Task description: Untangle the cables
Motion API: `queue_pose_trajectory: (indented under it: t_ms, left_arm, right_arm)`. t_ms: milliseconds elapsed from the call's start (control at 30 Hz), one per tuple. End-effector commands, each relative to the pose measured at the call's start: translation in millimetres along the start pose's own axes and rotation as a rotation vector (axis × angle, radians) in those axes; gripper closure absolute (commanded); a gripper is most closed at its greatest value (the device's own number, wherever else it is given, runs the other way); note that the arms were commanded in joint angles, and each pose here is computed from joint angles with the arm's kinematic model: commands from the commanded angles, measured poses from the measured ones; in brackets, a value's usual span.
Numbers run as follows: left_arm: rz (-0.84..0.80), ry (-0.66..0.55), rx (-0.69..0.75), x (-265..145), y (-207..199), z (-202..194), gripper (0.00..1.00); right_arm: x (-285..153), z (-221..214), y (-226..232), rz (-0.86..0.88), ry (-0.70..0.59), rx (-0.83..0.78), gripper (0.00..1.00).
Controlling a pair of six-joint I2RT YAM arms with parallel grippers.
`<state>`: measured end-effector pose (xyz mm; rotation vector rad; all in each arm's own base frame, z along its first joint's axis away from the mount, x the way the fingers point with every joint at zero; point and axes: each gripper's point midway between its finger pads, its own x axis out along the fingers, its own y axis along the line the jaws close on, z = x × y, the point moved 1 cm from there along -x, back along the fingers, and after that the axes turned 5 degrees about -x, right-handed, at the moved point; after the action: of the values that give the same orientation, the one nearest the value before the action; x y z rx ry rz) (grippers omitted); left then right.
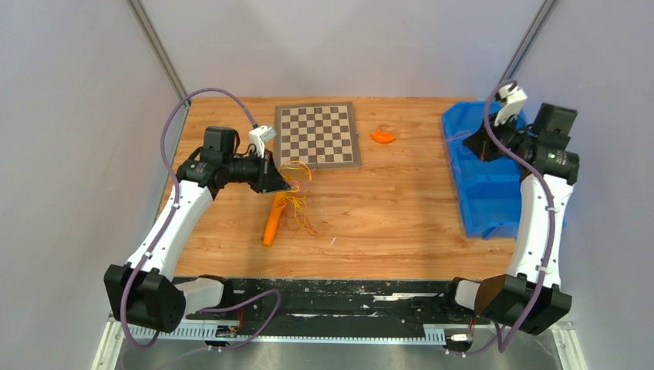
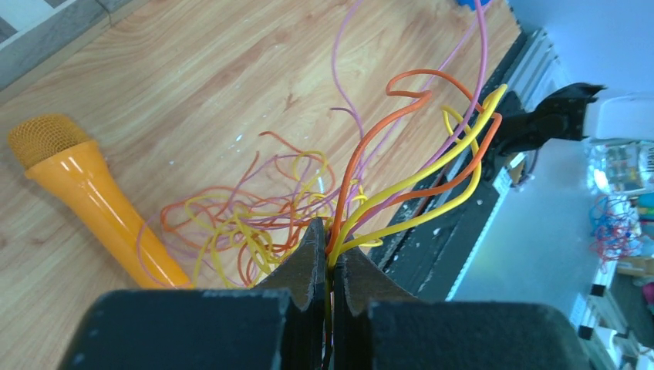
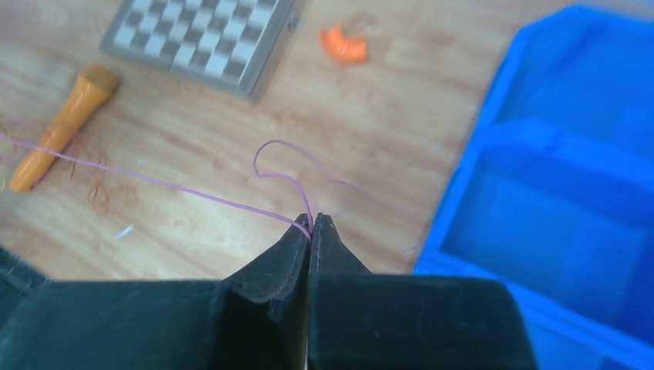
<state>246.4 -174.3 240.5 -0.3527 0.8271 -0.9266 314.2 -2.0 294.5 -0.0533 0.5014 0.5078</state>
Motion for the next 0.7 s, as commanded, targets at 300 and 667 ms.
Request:
queue_pose_trajectory:
  t_ms: [300, 667]
  left_arm:
    - [0.102, 0.085, 0.044, 10.1, 53.4, -54.5, 0.87]
    - [0.007, 0.072, 0.071, 21.4, 31.9, -42.8, 0.97]
  right_arm:
    - [-102.3, 166.8, -77.9, -0.305, -0.374, -0.117, 1.00]
    - [-116.2, 197.7, -103.2, -0.381, -0.446, -0.145, 1.00]
